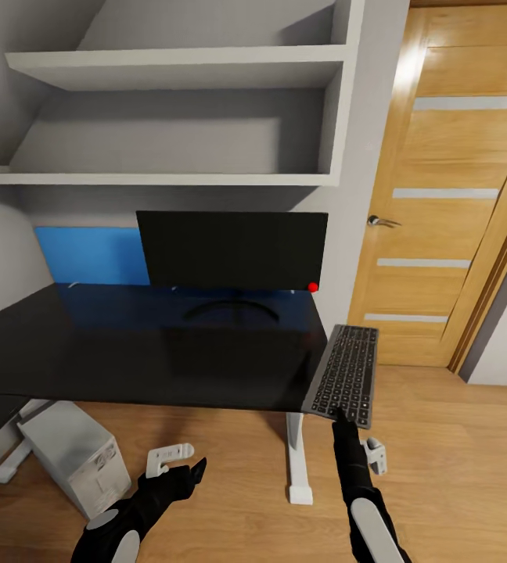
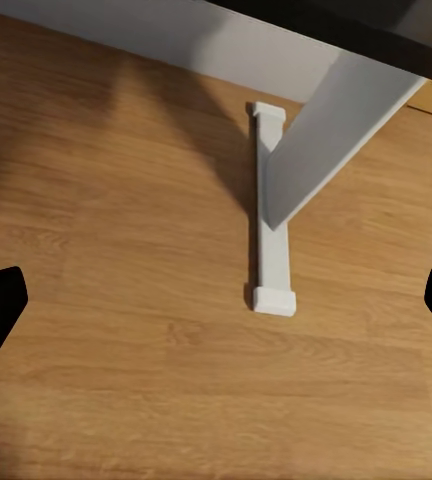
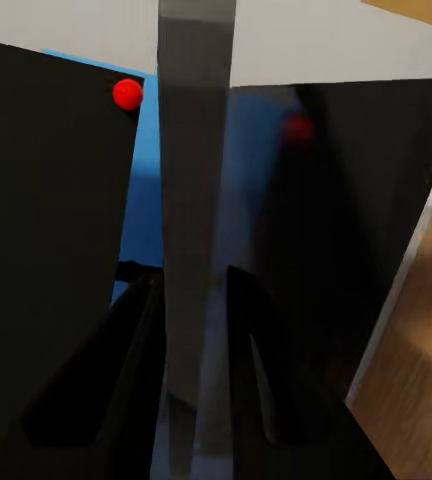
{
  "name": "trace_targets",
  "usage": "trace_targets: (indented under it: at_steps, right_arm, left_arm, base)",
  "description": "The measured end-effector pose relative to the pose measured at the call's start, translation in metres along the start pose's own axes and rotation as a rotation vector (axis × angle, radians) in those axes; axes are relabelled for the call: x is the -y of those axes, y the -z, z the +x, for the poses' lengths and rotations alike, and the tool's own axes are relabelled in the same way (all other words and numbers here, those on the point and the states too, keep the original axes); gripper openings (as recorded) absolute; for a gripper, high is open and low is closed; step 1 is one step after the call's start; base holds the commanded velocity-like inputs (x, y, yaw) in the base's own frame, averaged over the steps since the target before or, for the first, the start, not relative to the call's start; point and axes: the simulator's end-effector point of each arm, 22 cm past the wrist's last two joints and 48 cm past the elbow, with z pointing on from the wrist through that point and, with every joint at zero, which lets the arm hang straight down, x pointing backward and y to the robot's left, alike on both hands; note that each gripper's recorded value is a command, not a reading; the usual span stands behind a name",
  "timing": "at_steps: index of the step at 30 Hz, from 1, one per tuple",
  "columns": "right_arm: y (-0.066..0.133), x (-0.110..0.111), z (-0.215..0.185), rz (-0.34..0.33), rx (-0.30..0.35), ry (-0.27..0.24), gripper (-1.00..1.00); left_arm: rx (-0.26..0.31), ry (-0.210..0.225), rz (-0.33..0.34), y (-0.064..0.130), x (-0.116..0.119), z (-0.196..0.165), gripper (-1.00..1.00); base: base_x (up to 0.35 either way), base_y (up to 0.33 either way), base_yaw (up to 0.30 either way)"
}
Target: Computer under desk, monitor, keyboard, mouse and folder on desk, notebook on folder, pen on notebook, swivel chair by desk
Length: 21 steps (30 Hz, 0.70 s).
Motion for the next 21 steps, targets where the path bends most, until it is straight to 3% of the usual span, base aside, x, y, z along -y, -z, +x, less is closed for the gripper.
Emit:
trace_targets:
  at_steps: [5, 10, 15, 19, 21]
  right_arm:
    - [0.007, -0.013, 0.021, -0.045, -0.007, 0.021, -1.0]
    - [0.016, -0.016, 0.039, -0.059, 0.008, 0.05, -1.0]
    - [0.023, -0.018, 0.059, -0.066, -0.017, 0.062, -1.0]
    - [0.026, -0.019, 0.066, -0.065, -0.032, 0.052, -1.0]
    - [0.026, -0.015, 0.067, -0.045, -0.032, 0.007, -1.0]
  left_arm:
    - [-0.001, -0.001, 0.004, 0.0, 0.001, 0.0, 1.0]
    - [-0.002, -0.003, 0.003, 0.0, 0.0, 0.001, 1.0]
    - [-0.004, -0.003, 0.001, -0.001, 0.0, 0.002, 1.0]
    - [-0.005, -0.003, 0.001, -0.001, 0.0, 0.002, 1.0]
    - [-0.006, -0.003, 0.001, -0.001, 0.0, 0.002, 1.0]
  base:
    - [0.0, 0.0, 0.0]
    - [0.0, 0.0, 0.0]
    - [0.0, 0.0, 0.0]
    - [0.0, 0.0, 0.0]
    - [0.0, 0.0, 0.0]
